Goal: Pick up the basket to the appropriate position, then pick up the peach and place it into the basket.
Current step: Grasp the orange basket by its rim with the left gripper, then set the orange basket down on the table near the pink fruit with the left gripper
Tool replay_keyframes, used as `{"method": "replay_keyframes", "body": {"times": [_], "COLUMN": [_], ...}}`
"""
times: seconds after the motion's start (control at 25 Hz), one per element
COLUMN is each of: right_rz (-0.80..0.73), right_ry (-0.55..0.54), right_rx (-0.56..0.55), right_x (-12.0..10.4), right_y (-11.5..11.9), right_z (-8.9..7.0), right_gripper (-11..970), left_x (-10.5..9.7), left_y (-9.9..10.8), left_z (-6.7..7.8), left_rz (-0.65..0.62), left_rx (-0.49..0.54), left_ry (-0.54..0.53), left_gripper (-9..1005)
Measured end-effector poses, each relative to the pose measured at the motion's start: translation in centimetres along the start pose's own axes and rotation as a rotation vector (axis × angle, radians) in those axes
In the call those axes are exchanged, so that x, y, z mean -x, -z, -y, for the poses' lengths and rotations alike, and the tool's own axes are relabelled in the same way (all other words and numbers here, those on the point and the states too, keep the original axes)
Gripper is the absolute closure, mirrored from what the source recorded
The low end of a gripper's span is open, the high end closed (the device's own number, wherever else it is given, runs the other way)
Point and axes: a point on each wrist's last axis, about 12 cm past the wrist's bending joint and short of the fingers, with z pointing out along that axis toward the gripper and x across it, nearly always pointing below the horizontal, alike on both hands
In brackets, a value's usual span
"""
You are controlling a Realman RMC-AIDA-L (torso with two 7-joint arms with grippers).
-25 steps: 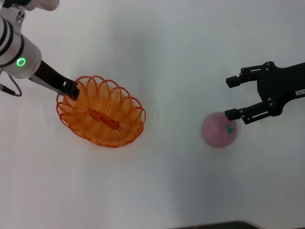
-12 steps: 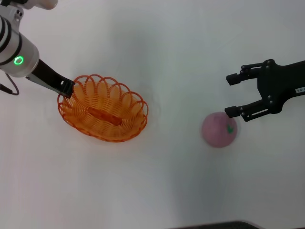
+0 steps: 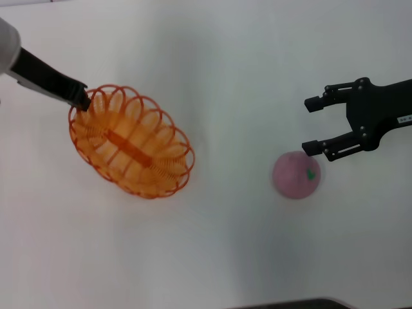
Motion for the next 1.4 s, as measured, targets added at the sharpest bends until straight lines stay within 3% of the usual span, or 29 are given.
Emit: {"method": "replay_keyframes", "body": {"times": [0.16,0.32,0.6,1.04,1.4], "right_rz": [0.002,0.0,0.0,-0.006,-0.04], "right_ry": [0.004,0.009,0.025,0.048,0.103], "right_rx": [0.0,0.001,-0.021,-0.067,-0.057], "right_x": [0.2,0.3,0.6,0.9,0.9], "right_y": [0.0,-0.1,0.3,-0.4,-1.2], "right_z": [0.1,0.2,0.2,0.5,0.6], "right_gripper": [71,72,75,78,78], "left_x": [0.0,-0.1,-0.7,-2.3,-4.8], "left_y": [1.6,1.6,1.1,-2.6,-3.7], "left_z": [0.3,0.3,-0.4,-1.7,-3.2], "left_rz": [0.03,0.024,0.059,0.114,0.124], "left_rx": [-0.048,-0.061,-0.074,-0.164,-0.178], "left_ry": [0.013,0.055,0.235,0.558,0.688], "left_gripper": [940,955,958,936,919]}}
